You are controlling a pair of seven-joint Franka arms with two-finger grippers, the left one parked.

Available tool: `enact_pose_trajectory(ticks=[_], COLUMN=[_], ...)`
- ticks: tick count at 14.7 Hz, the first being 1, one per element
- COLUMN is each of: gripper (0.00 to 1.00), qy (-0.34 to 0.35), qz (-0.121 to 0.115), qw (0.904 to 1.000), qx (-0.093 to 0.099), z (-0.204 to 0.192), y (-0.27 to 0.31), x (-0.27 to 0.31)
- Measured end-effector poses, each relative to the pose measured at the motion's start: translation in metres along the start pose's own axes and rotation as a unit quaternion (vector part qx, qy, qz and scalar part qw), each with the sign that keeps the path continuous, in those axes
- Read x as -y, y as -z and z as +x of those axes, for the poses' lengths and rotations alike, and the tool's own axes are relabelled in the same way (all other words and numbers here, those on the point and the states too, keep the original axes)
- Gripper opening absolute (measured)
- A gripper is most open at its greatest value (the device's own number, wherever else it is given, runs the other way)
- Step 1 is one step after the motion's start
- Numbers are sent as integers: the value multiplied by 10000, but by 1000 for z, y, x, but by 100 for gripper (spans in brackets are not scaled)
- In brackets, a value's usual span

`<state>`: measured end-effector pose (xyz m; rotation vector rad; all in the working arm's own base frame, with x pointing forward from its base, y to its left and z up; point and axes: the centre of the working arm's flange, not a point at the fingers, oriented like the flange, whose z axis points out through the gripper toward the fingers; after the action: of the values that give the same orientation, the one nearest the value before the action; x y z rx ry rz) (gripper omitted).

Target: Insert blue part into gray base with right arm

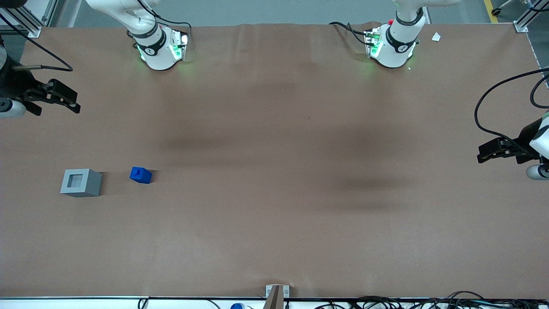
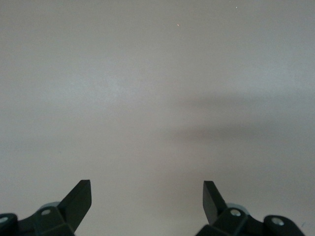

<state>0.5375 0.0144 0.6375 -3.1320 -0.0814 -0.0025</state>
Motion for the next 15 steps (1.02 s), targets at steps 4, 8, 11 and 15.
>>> enact_pose_trajectory(ticks=[4,8,11,15], gripper=[100,100,100,100], qy=[54,11,4,11], qz=[0,-6,-21,-62], qw=[10000,9997,9998,10000], qx=[-15,-226,-219,72], z=[0,4,20,56], y=[1,7,-13,-83], x=[0,-5,-5,-3])
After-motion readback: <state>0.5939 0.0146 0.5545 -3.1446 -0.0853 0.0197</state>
